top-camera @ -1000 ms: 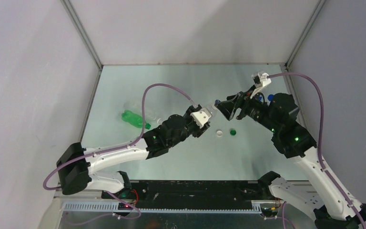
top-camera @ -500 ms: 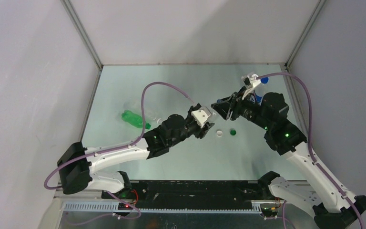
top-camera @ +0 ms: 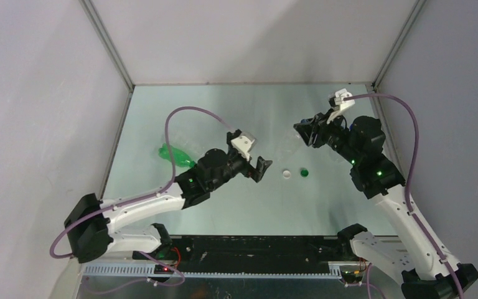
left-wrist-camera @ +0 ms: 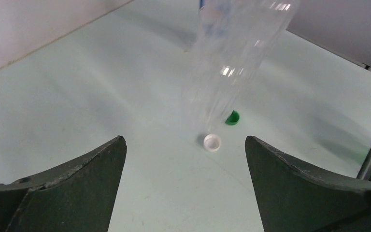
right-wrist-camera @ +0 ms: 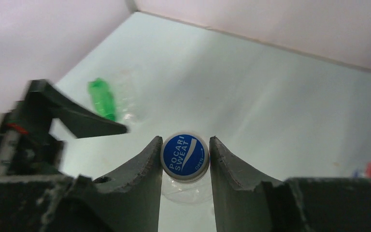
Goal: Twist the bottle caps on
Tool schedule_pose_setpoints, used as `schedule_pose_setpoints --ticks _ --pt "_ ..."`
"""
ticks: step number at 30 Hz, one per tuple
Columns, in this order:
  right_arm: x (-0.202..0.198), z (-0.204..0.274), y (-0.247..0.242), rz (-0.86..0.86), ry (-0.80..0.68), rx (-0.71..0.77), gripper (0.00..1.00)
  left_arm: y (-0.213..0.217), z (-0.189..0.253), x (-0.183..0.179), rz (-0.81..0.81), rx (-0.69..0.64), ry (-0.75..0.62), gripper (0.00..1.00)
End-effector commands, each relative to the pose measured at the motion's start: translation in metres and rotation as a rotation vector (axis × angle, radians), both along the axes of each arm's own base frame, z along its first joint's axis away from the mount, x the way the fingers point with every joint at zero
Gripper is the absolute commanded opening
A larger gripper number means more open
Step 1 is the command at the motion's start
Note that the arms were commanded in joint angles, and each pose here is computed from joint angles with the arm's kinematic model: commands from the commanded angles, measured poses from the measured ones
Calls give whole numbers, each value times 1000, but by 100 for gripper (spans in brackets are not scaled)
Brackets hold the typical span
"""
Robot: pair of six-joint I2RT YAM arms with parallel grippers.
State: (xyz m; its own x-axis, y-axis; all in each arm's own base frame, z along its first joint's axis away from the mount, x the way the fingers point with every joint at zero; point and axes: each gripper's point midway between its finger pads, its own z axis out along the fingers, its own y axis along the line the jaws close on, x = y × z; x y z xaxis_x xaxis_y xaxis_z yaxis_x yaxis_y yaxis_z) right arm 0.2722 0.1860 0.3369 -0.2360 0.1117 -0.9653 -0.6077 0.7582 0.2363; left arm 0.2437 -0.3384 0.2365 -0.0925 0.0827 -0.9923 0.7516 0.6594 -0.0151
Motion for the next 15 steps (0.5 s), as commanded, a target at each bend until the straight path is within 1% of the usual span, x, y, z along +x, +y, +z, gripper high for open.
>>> schedule_pose_setpoints --ticks 1,4,9,11,15 --pt "33 -3 -38 -191 -75 -128 0 36 6 9 119 -79 46 100" --pt "59 -18 -60 -318 -63 -169 0 62 1 12 190 -80 56 100" --pt "93 -36 -96 -518 -68 -188 0 89 -6 13 274 -77 59 100" --pt "103 -41 -104 -570 -78 -178 0 95 -8 13 290 -74 60 100" --pt "119 -66 -112 -615 -57 -208 0 103 -10 14 309 -56 48 100"
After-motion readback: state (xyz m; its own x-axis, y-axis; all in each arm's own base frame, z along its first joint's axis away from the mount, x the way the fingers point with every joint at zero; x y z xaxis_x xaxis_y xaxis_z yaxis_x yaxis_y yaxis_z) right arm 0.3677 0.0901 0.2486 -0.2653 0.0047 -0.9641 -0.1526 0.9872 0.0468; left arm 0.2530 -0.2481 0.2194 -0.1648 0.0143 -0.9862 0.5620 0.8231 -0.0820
